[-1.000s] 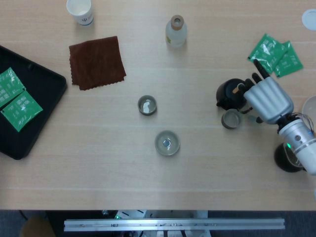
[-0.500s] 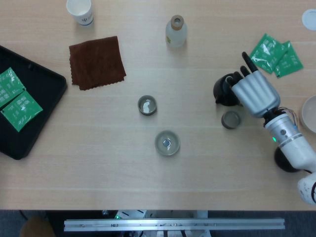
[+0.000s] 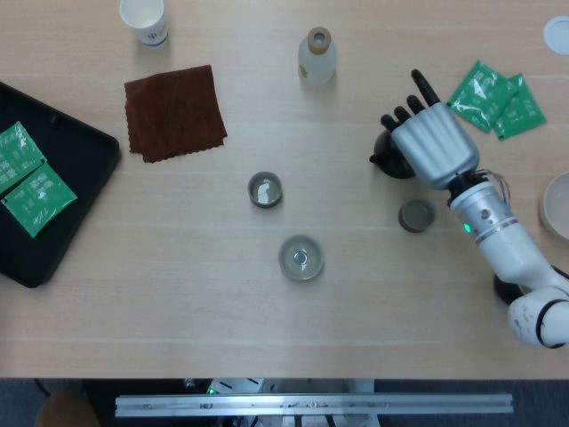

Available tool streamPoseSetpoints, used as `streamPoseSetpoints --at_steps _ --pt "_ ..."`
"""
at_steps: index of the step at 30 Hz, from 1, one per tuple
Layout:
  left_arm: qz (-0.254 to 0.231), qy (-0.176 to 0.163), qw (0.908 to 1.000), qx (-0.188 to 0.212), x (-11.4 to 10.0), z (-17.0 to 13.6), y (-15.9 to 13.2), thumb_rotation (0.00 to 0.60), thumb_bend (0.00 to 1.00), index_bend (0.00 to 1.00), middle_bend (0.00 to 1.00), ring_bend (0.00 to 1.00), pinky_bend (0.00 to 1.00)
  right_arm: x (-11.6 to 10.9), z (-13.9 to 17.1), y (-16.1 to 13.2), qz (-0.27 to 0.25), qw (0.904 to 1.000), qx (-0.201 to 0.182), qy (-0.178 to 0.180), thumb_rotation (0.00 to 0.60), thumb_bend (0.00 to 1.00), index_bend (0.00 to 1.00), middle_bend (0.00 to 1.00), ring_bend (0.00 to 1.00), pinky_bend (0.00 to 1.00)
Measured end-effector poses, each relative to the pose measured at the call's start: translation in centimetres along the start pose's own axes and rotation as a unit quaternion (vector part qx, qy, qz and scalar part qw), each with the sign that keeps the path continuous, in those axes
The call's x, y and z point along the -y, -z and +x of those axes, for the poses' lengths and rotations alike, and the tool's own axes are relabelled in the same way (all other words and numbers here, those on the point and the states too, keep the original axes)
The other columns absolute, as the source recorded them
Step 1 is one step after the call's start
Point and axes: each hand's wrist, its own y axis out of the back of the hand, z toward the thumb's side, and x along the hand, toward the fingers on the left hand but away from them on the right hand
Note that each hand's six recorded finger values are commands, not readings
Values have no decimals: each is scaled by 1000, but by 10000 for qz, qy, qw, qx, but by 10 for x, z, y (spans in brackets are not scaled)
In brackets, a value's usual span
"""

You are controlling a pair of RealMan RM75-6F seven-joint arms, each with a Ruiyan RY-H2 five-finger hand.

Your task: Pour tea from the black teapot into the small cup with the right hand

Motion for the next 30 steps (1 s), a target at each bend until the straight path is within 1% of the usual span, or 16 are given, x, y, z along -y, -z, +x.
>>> streamPoseSetpoints --at_steps 5,9,18,30 --pt "3 11 10000 -8 1 0 0 600 293 250 252 170 83 -3 -11 -2 -186 9998 59 -73 600 77 342 453 307 53" --pt "4 12 10000 -36 0 -1 1 600 294 249 252 170 83 -3 -18 1 -361 9991 182 -151 600 118 358 469 335 54" --pt "26 43 10000 -29 3 0 0 600 294 250 252 170 82 1 -24 16 -709 9960 454 -315 600 119 391 494 359 53" --pt "48 30 10000 -76 2 -1 2 600 293 249 252 170 83 12 -37 27 -1091 9902 631 -600 600 140 438 524 382 67"
